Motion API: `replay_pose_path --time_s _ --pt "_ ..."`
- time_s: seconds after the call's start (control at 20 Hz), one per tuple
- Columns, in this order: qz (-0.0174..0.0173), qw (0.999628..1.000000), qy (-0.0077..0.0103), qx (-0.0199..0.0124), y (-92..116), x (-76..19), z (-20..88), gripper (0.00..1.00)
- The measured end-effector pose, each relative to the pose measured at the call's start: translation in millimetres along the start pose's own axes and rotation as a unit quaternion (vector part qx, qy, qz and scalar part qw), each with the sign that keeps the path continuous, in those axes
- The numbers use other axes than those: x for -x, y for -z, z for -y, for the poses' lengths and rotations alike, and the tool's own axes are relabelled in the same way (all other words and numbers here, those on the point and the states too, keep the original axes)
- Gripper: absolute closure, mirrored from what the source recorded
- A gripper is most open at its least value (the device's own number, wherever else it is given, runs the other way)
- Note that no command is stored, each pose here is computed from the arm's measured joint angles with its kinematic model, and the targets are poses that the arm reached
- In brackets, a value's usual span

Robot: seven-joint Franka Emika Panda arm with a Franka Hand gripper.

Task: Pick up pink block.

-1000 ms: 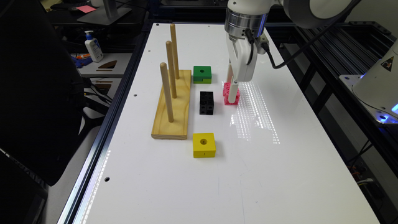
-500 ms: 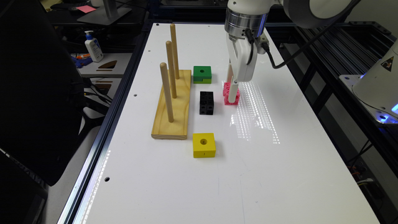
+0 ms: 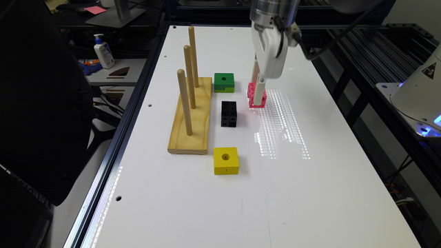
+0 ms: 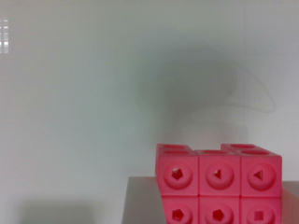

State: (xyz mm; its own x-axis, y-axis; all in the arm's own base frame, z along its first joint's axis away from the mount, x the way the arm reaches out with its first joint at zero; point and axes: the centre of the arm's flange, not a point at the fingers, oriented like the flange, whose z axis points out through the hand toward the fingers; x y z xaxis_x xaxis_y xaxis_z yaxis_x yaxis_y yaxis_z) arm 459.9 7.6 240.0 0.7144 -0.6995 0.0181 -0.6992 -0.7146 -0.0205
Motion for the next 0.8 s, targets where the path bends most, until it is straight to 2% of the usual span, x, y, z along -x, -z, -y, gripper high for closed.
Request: replay_pose_path --time_s 0.25,0.5,0.6,0.7,0.8 --pt "0.0001 0.999999 0.0000 0.0015 38.5 2.1 -2.3 1.00" --pt "0.0012 0.999995 0.0001 0.0028 42.9 3.5 -3.6 1.00" --pt "-0.0010 0.999999 0.0001 0.0007 45.7 2.8 -2.9 1.00" --pt "-0.0037 0.999992 0.0001 -0.0018 56.9 2.2 -2.3 1.00" --pt "-0.0046 0.999987 0.0001 -0.0022 70.8 3.5 -3.6 1.00"
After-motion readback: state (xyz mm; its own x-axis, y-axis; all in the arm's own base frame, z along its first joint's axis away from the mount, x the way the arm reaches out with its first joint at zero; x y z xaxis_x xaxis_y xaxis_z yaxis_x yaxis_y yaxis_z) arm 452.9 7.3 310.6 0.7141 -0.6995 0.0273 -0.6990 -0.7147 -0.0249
